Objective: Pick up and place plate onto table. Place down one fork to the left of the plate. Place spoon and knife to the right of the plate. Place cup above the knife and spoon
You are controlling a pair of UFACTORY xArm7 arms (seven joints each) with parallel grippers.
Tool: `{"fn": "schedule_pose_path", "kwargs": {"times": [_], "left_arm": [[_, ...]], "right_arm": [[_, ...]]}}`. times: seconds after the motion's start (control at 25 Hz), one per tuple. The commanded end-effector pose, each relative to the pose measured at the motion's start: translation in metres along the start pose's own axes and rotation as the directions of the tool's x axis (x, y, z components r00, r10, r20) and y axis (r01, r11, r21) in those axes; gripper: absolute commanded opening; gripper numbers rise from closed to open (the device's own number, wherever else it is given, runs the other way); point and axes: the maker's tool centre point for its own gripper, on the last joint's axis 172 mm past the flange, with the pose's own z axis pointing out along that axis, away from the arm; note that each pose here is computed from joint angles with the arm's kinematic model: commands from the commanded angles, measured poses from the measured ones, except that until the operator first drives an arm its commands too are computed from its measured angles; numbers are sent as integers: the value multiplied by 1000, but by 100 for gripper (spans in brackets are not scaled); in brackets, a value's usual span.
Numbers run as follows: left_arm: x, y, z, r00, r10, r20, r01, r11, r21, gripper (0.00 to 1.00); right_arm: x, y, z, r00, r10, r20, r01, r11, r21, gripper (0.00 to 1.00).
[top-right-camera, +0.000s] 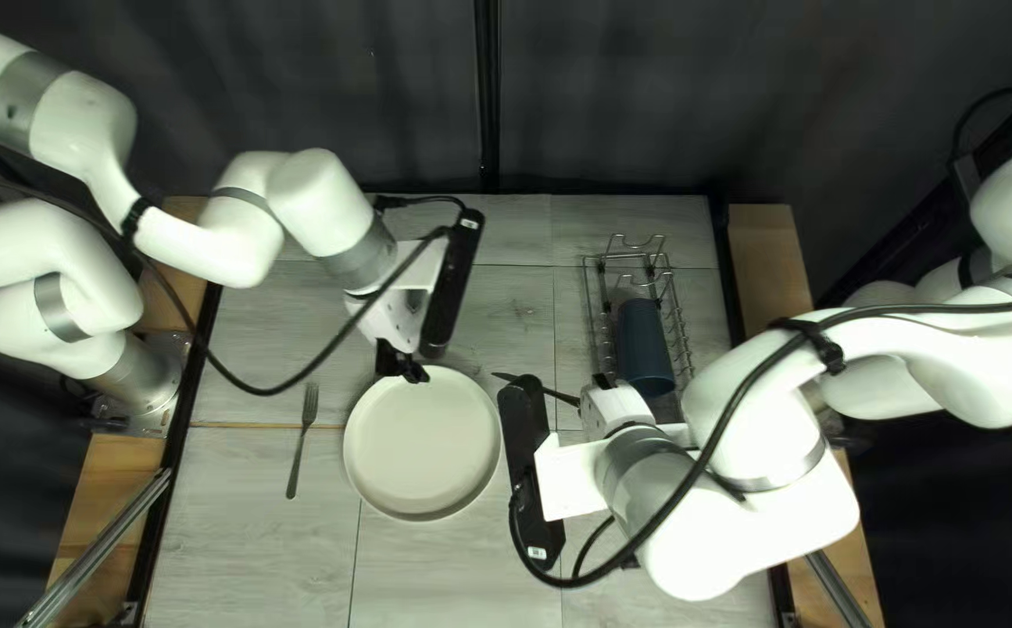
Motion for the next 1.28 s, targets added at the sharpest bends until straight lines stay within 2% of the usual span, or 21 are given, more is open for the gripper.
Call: {"fn": "schedule_pose_path", "kwargs": {"times": [0.04, 0.28, 0.48, 0.56, 0.88, 1.04, 1.2, 1.28], "left_arm": [[8, -5, 7, 999, 42, -22, -42, 999, -4, 100], [7, -9, 12, 998, 50, -44, -49, 999, 7, 100], [6, -11, 21, 996, -30, -88, 38, 995, 88, 100], [3, -13, 20, 994, -69, -84, 79, 988, 130, 100], [1, -10, 19, 993, -83, -87, 94, 987, 131, 100], [9, 11, 36, 989, -114, -94, 133, 964, 232, 100], [7, 16, 45, 986, -111, -124, 147, 929, 339, 100], [7, 16, 48, 986, -97, -137, 142, 917, 372, 100]], "right_arm": [[0, 0, 0, 1000, 0, 0, 0, 1000, 0, 0], [0, 0, 0, 1000, 0, 0, 0, 1000, 0, 0], [0, 0, 0, 1000, 0, 0, 0, 1000, 0, 0], [0, 0, 0, 1000, 0, 0, 0, 1000, 0, 0], [0, 0, 0, 1000, 0, 0, 0, 1000, 0, 0], [0, 0, 0, 1000, 0, 0, 0, 1000, 0, 0], [0, 0, 0, 1000, 0, 0, 0, 1000, 0, 0], [0, 0, 0, 1000, 0, 0, 0, 1000, 0, 0]]}}
